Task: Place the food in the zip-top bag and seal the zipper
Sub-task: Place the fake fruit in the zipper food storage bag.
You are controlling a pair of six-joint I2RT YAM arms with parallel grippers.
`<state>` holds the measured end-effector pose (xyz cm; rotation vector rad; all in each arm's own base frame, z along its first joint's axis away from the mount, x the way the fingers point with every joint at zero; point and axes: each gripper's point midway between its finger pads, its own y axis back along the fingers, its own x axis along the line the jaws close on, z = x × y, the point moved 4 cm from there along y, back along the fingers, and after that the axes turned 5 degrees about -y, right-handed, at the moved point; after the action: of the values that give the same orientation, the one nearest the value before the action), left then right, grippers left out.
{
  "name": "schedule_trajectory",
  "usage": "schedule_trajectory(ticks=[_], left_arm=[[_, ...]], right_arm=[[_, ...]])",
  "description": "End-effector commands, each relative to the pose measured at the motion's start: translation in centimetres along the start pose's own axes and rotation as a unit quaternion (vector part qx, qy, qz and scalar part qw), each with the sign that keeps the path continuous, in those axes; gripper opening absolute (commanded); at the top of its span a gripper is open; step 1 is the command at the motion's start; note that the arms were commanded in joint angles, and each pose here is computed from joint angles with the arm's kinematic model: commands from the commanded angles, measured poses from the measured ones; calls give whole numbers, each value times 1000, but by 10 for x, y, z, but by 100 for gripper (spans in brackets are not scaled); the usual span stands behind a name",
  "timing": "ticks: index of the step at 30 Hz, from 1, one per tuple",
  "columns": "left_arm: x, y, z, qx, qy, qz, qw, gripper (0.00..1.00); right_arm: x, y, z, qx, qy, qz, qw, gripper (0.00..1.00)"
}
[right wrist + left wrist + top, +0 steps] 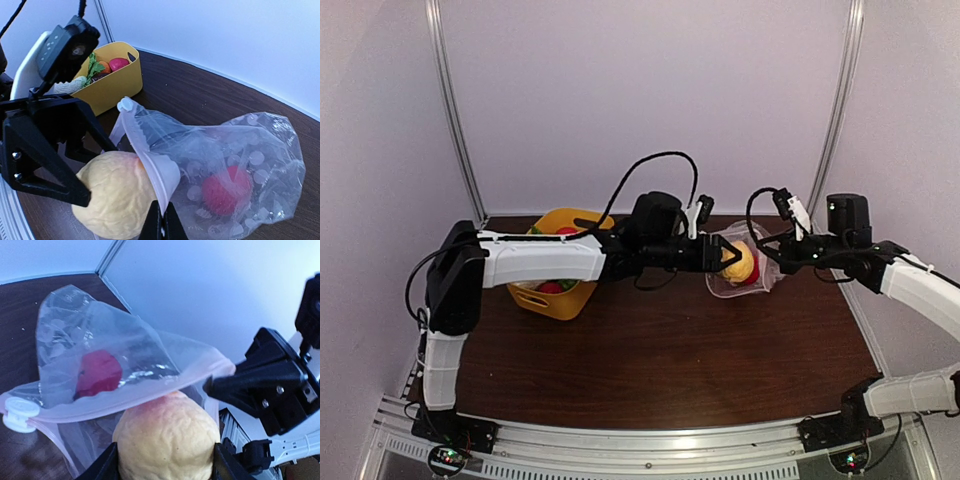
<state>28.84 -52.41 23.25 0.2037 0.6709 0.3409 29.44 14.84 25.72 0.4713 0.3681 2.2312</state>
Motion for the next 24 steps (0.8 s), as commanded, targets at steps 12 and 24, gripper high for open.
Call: schedule_trajectory(ticks=[12,24], left_arm=[[39,-50,18,-57,78,75,993,38],[12,-54,24,-45,56,-9,997,71]], right_arm=[[25,11,4,-9,4,88,996,0],[20,14,8,-17,5,73,997,0]])
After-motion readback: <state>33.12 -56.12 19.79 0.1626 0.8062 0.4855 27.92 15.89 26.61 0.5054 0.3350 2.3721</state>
